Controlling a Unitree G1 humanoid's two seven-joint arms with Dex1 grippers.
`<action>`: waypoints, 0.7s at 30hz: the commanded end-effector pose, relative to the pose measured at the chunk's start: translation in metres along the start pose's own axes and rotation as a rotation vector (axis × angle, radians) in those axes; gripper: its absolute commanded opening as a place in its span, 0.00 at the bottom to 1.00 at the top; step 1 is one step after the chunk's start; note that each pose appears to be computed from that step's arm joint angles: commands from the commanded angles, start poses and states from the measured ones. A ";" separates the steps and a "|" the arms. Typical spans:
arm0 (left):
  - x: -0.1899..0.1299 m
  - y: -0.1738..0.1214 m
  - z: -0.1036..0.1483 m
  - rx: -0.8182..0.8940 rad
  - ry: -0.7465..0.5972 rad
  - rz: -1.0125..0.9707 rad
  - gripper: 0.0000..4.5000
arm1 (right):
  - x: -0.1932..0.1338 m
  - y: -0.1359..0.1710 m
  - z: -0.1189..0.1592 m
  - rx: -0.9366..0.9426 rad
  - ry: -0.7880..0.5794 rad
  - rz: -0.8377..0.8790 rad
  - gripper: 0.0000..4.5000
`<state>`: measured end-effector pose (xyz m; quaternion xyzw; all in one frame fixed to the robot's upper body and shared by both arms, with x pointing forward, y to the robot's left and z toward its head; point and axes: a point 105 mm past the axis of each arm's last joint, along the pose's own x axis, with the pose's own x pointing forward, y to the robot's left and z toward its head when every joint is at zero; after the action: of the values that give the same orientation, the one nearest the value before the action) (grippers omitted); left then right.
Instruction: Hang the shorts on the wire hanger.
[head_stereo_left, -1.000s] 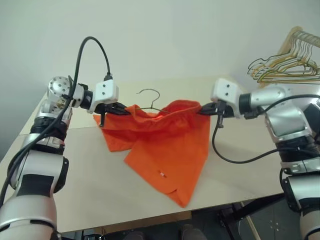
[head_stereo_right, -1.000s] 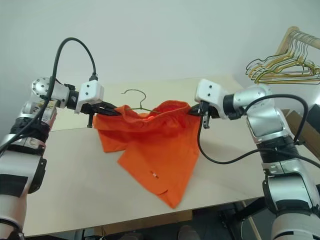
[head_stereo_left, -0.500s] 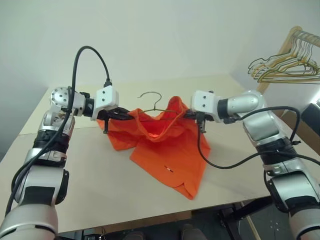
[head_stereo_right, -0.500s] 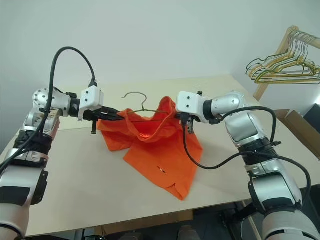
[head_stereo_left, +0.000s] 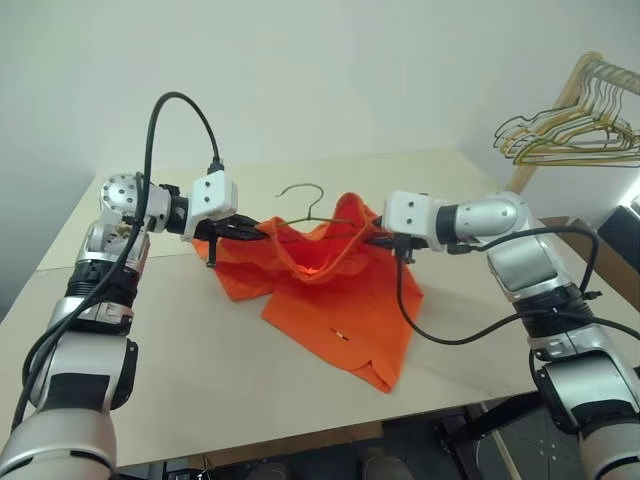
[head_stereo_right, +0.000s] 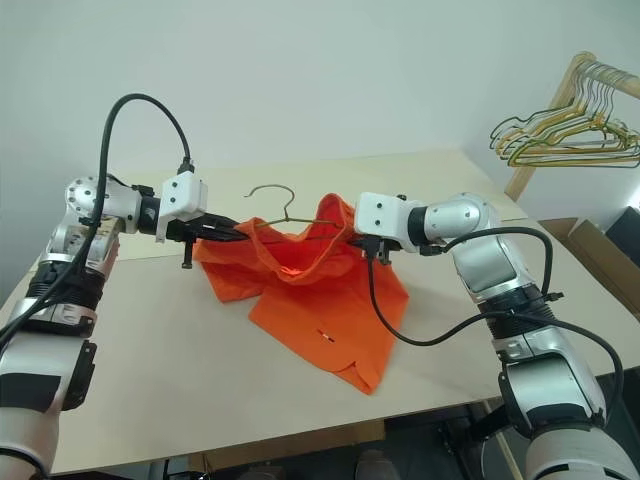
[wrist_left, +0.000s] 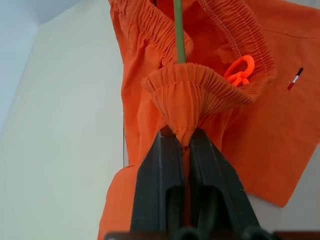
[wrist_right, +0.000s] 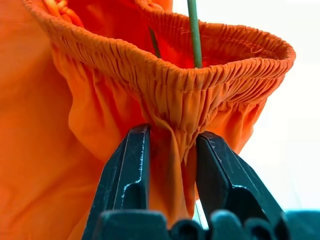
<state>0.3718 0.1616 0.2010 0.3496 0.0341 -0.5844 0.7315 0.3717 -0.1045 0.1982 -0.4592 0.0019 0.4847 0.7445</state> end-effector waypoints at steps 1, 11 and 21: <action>-0.003 0.006 0.012 0.031 -0.022 0.003 0.00 | -0.015 -0.026 0.010 -0.009 -0.028 -0.127 0.37; -0.007 0.018 0.015 -0.201 -0.118 0.044 0.00 | -0.018 -0.033 0.016 -0.077 -0.059 -0.224 0.37; -0.003 0.009 0.014 -0.151 -0.164 -0.007 0.00 | -0.018 -0.031 0.014 -0.062 -0.075 -0.218 0.37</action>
<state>0.3780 0.1605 0.1990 0.2439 0.0691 -0.5948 0.7628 0.3818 -0.1091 0.2169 -0.4698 -0.0634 0.4205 0.7736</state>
